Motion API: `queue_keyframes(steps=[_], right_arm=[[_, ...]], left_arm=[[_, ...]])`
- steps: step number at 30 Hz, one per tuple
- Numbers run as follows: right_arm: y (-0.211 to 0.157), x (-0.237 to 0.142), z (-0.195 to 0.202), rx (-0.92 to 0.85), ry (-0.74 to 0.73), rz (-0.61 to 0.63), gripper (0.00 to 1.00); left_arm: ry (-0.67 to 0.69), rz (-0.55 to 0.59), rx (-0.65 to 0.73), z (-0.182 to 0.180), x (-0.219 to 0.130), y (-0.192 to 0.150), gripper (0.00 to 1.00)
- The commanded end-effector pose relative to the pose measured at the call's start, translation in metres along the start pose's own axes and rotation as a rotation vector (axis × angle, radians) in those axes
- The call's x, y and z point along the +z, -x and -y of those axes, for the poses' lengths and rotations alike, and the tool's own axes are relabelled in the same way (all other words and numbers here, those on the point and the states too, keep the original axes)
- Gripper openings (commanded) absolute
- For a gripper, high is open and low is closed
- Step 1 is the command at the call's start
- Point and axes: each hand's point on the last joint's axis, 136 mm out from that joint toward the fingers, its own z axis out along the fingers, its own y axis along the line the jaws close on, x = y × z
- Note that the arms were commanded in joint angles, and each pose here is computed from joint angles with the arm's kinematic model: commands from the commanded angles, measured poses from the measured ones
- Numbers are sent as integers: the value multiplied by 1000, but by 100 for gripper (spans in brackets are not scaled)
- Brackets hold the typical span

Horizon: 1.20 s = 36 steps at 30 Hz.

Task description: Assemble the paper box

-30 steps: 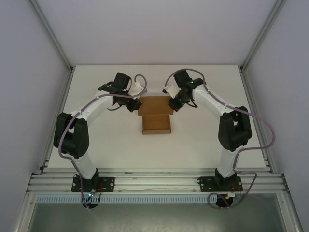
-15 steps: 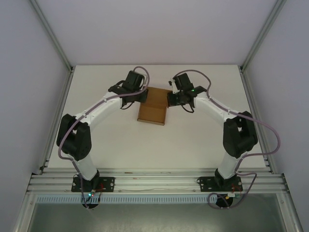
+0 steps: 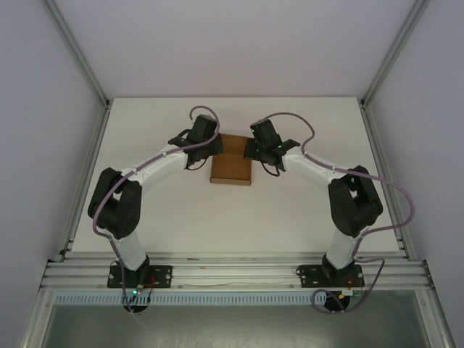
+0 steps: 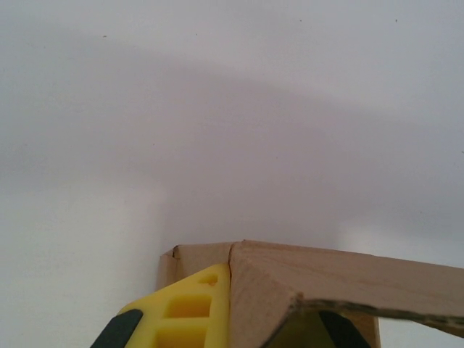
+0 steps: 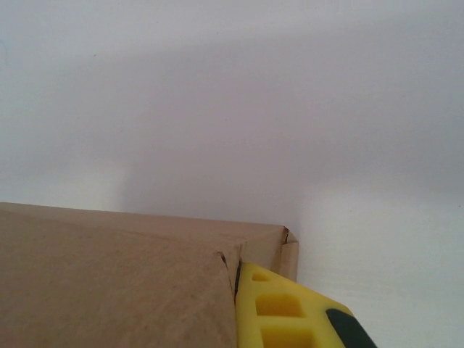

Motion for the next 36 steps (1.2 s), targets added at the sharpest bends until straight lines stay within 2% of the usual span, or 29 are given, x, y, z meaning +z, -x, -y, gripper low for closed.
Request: queue_keyframes(steps=[1, 6, 13, 19, 25, 29, 31, 36], right_arm=[[7, 3, -18, -4, 22, 69, 0], [2, -1, 0, -56, -50, 94, 1], [-18, -3, 18, -138, -117, 111, 2], [-31, -9, 20, -167, -101, 139, 3], [-40, -17, 22, -201, -137, 164, 4], [-49, -21, 20, -230, -161, 181, 4], [-52, -22, 22, -228, -181, 194, 4], [-58, -24, 26, -213, -185, 219, 4]], left_arm=[[-54, -37, -37, 15, 11, -14, 0], [-24, -65, 30, 1, 7, -37, 0], [-87, -103, 142, -10, 1, -84, 0], [-139, -85, 142, -5, -11, -90, 0], [-175, -61, 127, 0, -28, -84, 17], [-188, -48, 122, 1, -41, -80, 36], [-171, -44, 111, -4, -48, -80, 42], [-115, -45, 85, -23, -67, -85, 75]])
